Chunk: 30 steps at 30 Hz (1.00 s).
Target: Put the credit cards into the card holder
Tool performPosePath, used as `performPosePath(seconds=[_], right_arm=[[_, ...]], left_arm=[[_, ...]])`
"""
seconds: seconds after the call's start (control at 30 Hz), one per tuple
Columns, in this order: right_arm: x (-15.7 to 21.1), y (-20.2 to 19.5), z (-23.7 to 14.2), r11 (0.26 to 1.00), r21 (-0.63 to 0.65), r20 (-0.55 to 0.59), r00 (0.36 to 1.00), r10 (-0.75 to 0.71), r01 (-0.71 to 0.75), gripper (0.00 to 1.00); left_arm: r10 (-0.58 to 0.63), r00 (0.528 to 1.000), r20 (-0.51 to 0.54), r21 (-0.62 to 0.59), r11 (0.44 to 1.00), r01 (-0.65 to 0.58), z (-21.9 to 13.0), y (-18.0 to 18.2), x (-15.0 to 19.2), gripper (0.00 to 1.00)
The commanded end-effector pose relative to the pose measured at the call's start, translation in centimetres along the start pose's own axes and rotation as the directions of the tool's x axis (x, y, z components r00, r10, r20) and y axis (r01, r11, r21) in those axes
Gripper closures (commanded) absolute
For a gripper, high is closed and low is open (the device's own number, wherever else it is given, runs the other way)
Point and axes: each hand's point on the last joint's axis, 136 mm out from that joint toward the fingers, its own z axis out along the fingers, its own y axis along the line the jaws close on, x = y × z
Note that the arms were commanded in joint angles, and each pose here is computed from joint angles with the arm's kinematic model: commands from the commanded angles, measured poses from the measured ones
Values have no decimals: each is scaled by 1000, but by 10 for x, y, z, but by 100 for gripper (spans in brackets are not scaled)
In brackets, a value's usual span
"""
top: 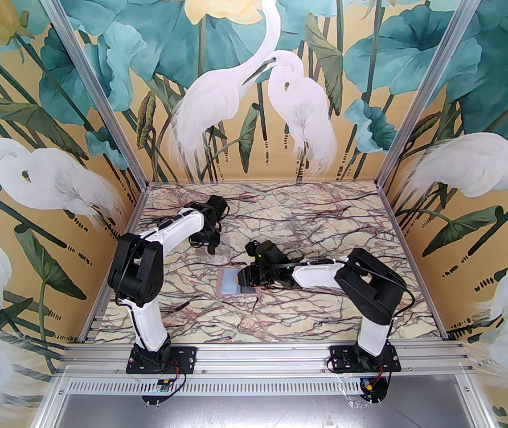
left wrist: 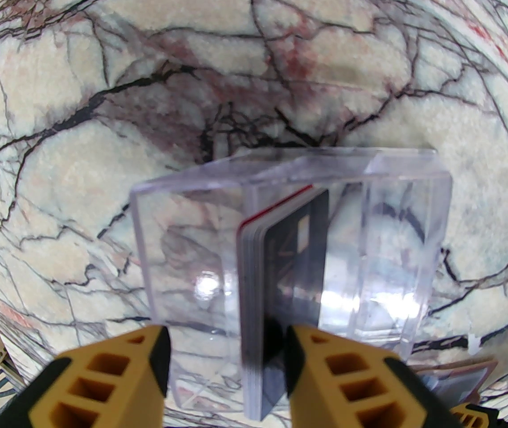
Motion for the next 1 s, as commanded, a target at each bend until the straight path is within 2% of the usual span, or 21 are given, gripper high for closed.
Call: performPosePath(seconds=[0.0,0.63,0.7,0.77,0.8,0.9,0.97], right_arm=[[3,-1,5,1000,-2,-25,1000,-7,7,62],[3,0,4,1000,-6,-23,1000,-10,9,62],[3,0,4,1000,-5,-24,1000,-8,8,62],[3,-1,4,1000,-4,-24,1000,-8,7,62],[3,-1,4,1000,-5,-26,1000,-8,7,62],[3,0,4,1000,-5,-26,1000,-7,7,62],[3,0,4,1000,-5,-26,1000,-8,7,62]], left_arm=[[3,1000,-6,-9,1000,-3,-6,1,0,52],[1,1000,12,-10,1000,-1,-21,6,-4,62],[0,1000,10,1,1000,0,-21,4,-4,58],[-7,1000,11,36,999,6,-22,-2,-3,46],[-11,1000,11,51,999,11,-21,-4,-3,44],[-20,1000,2,89,996,20,-19,-12,-2,44],[-18,1000,-9,88,996,19,-15,-13,-1,47]])
